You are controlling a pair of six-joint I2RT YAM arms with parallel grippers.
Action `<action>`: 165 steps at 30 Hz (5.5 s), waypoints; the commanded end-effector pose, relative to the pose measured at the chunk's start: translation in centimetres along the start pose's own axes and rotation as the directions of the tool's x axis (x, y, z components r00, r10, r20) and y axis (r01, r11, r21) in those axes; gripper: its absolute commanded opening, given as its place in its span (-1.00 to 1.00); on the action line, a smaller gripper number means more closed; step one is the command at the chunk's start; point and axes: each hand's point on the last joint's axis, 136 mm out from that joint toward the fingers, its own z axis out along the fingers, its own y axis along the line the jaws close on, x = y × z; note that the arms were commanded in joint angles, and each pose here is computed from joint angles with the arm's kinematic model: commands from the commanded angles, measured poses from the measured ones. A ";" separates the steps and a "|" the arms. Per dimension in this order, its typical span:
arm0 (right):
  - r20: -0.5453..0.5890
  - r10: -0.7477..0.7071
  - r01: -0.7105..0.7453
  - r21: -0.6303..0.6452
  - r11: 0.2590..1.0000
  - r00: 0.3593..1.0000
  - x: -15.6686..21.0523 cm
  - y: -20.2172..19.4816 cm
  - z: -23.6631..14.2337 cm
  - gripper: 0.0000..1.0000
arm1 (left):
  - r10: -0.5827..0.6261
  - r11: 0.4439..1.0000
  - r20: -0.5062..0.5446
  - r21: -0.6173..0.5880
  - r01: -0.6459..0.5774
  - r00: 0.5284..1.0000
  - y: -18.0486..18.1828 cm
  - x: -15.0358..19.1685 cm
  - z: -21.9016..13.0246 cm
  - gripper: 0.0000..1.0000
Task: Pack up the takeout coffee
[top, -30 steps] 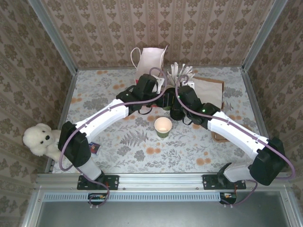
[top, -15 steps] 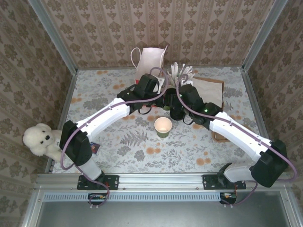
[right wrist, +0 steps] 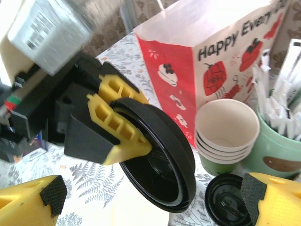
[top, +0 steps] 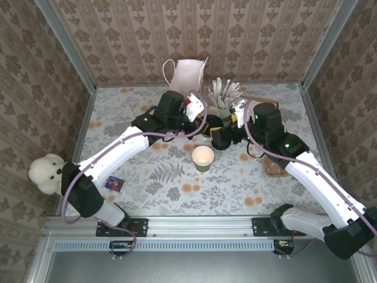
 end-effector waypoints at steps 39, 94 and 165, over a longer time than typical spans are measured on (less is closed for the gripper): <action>0.059 -0.303 0.309 -0.179 0.934 0.951 -3.7 3.9 -0.5 -0.28 | 0.276 0.928 0.190 0.202 -0.312 0.942 -4.0 -4.5 -6.8 -0.96; 0.176 -0.731 0.710 0.177 0.682 0.659 -9.0 5.4 -0.4 -0.99 | -0.058 0.996 0.376 0.078 0.031 0.925 1.2 -2.5 -13.7 1.00; 0.150 -0.699 0.650 0.541 -0.534 -0.699 -5.4 18.8 -0.7 -1.00 | -0.268 0.886 -0.103 0.365 0.287 0.958 -6.5 4.4 -17.1 -0.16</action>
